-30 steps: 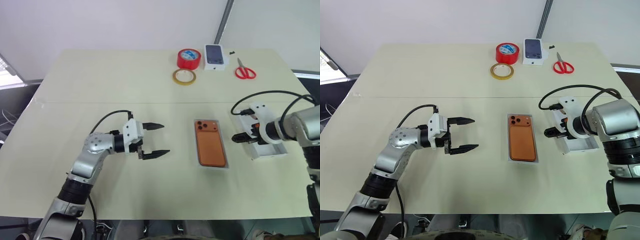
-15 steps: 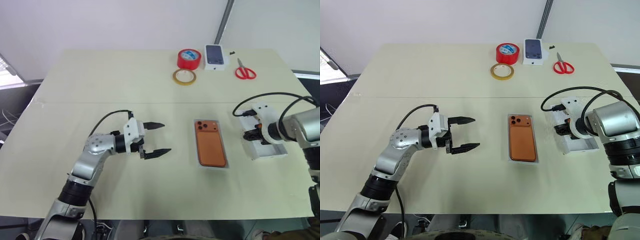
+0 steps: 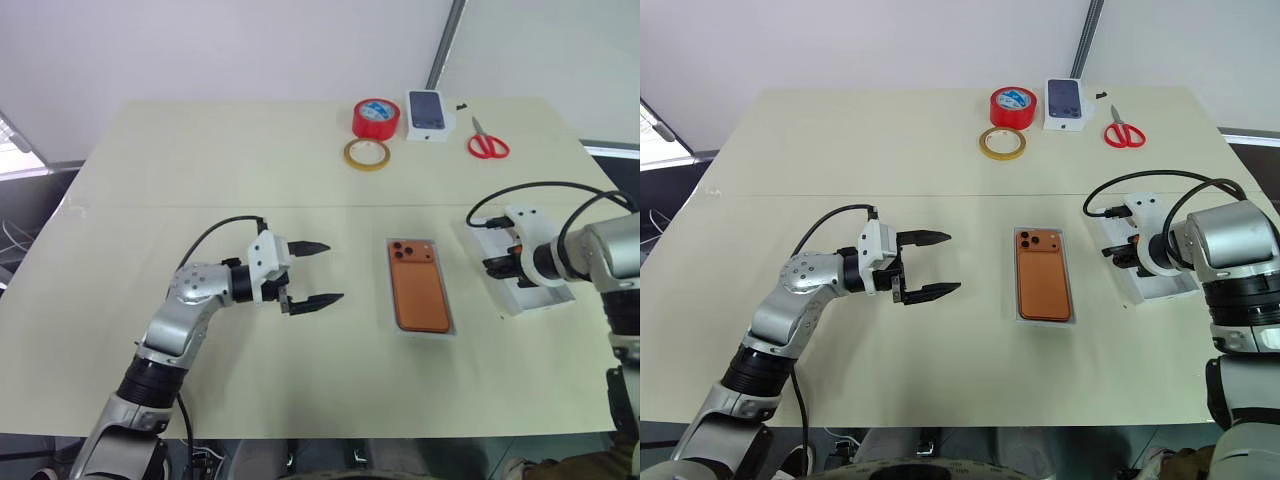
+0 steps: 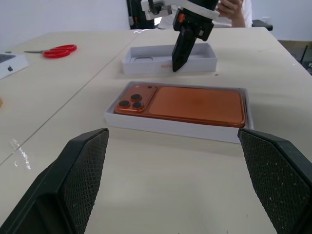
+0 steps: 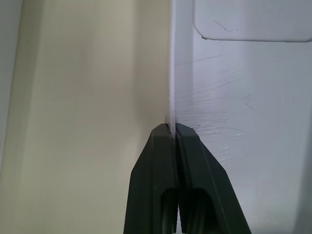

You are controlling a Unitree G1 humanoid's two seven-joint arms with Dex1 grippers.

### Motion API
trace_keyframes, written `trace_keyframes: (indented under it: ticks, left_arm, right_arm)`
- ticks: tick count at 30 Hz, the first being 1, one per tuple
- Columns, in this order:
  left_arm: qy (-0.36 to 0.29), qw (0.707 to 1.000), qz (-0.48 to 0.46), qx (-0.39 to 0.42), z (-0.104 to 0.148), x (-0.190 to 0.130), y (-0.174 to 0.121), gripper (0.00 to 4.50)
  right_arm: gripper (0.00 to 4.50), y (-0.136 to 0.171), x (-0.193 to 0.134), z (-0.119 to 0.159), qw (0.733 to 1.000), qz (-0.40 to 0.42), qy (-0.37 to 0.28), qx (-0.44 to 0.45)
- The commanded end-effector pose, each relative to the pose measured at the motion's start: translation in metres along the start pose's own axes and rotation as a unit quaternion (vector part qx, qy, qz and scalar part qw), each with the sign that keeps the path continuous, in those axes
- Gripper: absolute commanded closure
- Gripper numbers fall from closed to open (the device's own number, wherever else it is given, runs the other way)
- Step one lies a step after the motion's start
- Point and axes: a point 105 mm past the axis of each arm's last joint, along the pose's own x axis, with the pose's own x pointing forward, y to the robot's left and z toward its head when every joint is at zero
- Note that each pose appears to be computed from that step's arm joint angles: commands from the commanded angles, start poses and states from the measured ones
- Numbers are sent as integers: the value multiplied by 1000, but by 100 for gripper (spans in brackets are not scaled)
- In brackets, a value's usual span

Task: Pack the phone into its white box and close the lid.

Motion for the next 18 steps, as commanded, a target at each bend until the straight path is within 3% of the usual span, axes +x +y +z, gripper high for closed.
trace_keyframes:
  ticks: [1, 10, 12, 14, 18]
  left_arm:
    - [-18, 1000, 8, 10, 12, -1, 7, 0]
    - [-22, 1000, 17, 4, 14, -1, 17, 0]
    - [-23, 1000, 17, 3, 15, 0, 17, 0]
    - [-26, 999, 19, 0, 16, 1, 18, 0]
    - [-33, 999, 23, -2, 20, 3, 20, 0]
  right_arm:
    - [448, -5, -14, 32, 997, -10, -70, 19]
    - [448, 14, -38, 94, 960, 66, -248, 109]
    - [448, 36, -50, 107, 937, 136, -289, 140]
    - [448, 55, -70, 123, 895, 209, -350, 180]
    - [448, 97, -83, 112, 838, 329, -376, 221]
